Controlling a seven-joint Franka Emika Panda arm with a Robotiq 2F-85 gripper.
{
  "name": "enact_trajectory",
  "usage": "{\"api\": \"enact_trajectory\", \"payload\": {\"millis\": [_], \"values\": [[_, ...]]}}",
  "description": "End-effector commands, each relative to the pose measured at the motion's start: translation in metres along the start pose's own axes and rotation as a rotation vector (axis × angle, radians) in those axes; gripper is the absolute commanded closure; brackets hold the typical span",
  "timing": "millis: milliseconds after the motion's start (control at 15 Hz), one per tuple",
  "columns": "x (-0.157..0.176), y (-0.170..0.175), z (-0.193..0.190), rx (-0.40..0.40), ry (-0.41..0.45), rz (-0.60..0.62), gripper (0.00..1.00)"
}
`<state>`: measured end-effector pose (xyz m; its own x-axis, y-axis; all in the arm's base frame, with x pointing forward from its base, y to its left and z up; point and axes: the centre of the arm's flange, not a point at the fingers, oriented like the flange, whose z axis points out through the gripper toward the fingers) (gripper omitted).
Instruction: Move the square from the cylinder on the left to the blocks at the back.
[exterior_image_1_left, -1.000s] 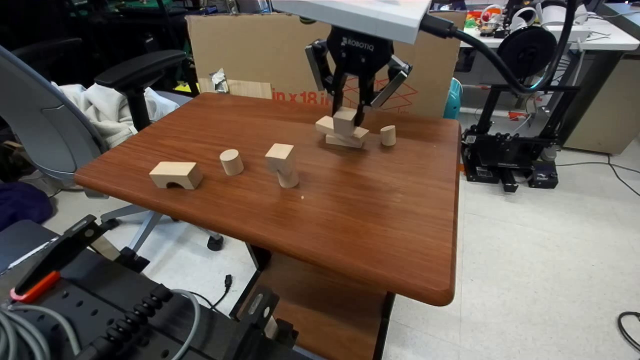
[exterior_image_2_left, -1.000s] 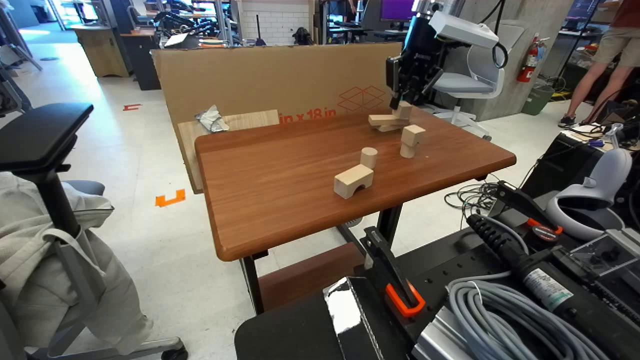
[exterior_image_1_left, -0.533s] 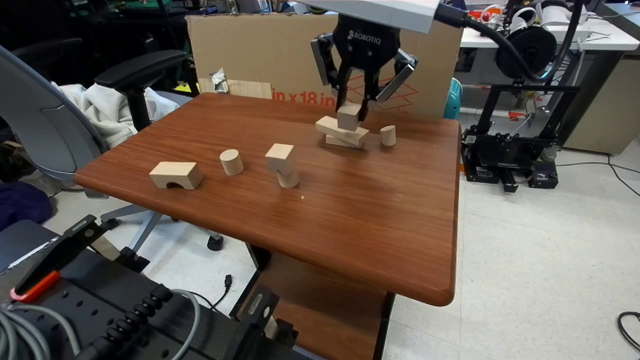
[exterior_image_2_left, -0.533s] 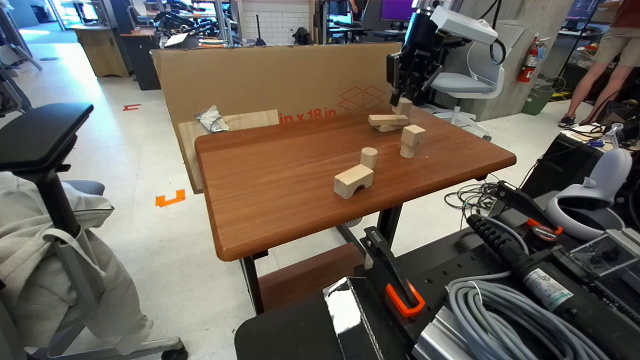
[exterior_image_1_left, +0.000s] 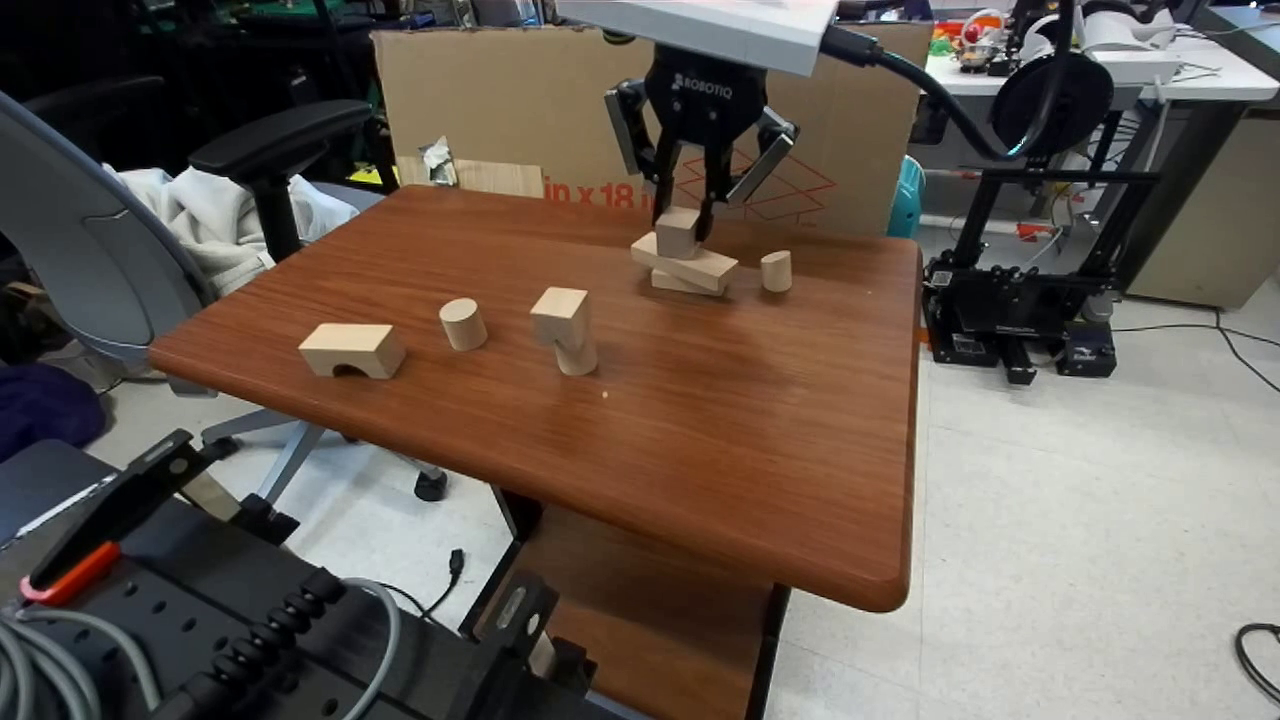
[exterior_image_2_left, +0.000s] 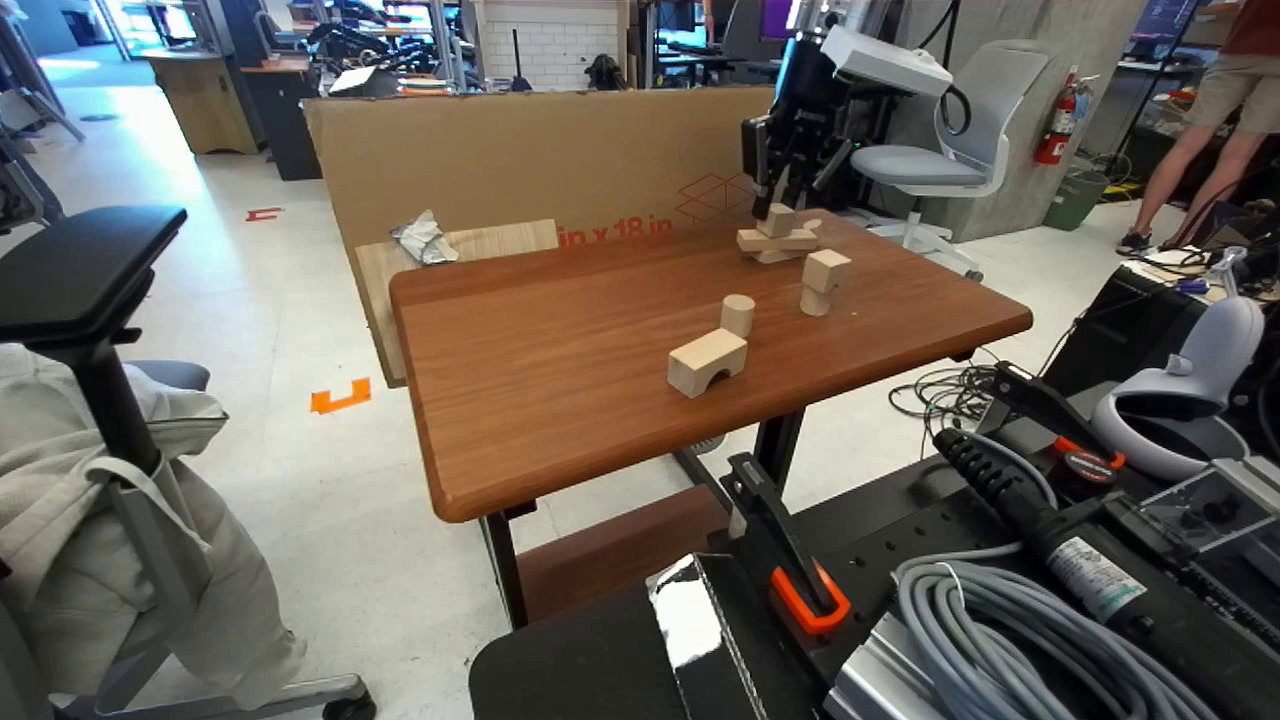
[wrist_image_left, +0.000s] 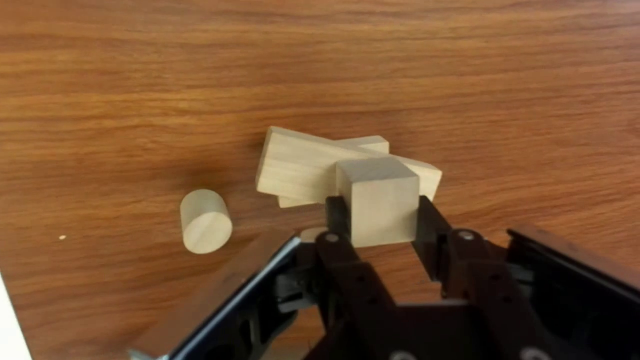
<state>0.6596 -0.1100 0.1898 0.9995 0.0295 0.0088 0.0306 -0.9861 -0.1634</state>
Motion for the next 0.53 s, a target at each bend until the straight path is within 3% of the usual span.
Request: {"api": "enact_trajectory", "payload": {"millis": [0,267,467], "values": [[0.019,-0.014,0.01,-0.027,-0.04,0.019,0.32],[-0.003,-0.049,-0.013,-0.002,0.004,0.042,0.02],[-0.031,-0.081,-0.05,-0.007,0.081,0.068,0.0]]}}
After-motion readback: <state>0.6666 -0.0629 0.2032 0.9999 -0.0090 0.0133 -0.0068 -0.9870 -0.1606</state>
